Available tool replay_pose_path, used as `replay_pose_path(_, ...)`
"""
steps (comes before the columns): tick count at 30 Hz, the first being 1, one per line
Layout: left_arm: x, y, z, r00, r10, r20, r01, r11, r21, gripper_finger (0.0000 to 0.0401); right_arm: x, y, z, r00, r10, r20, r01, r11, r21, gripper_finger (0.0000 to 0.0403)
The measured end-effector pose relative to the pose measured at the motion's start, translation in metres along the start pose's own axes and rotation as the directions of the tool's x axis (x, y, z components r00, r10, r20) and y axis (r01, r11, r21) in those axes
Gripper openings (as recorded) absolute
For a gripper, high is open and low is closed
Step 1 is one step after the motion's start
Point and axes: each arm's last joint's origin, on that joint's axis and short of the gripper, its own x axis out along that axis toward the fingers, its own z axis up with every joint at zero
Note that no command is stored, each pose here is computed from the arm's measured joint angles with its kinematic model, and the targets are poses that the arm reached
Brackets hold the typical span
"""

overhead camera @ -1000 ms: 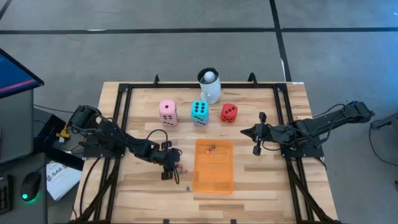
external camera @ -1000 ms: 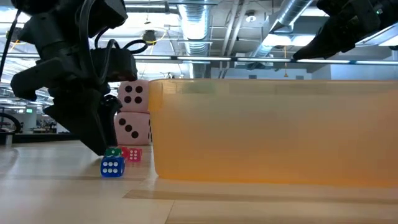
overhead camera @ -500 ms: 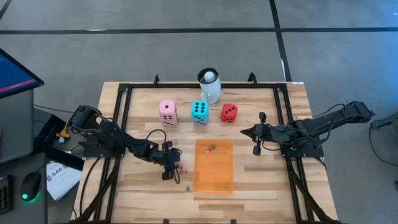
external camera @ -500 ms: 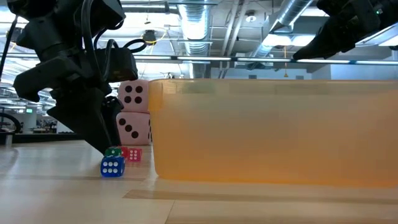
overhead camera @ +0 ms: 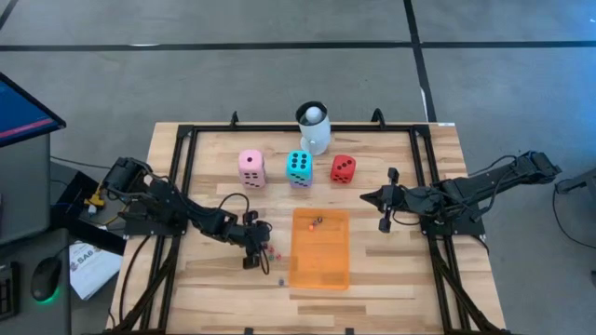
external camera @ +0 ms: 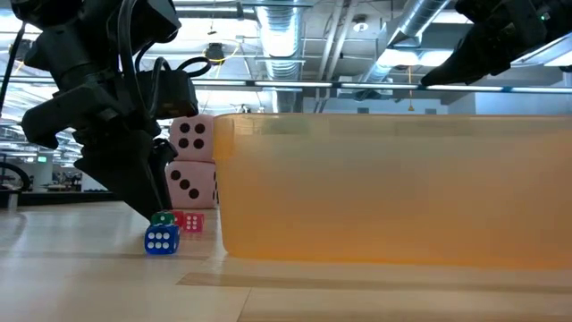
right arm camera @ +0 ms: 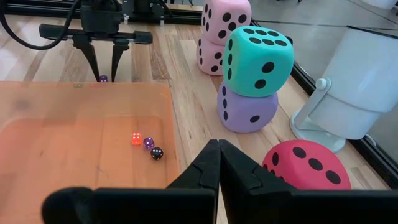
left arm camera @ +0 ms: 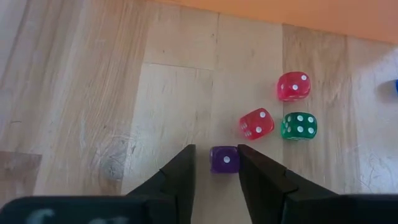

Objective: Pick & Place Dice
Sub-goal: Put the small purple dice into the orange bin

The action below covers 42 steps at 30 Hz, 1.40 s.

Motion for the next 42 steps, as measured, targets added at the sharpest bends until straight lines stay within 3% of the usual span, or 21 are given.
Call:
replay_pose_path(12,0.000,0.000,0.000,1.000,-0.001,-0.003,0.001,1.000,0.000,0.0052,0.000,0.000,0.000,1.000,0.000,0.000,0.000,1.000,0.000,0.0000)
replay_pose_path(18,0.000,0.000,0.000,1.000,-0.001,-0.004,0.001,1.000,0.002,0.0058,0.000,0.000,0.000,1.000,0.000,0.000,0.000,1.000,0.000,0.0000)
replay_pose_path(25,0.000,0.002,0.003,1.000,-0.006,0.014,0.005,0.996,0.090,0.0047,0.000,0.000,0.000,1.000,0.000,0.000,0.000,1.000,0.000,0.0000)
replay_pose_path(42,0.003,0.025,0.018,0.994,0.061,0.091,-0.066,0.996,0.053,0.0050,0.000,0.000,0.000,1.000,0.000,0.000,0.000,1.000,0.000,0.0000)
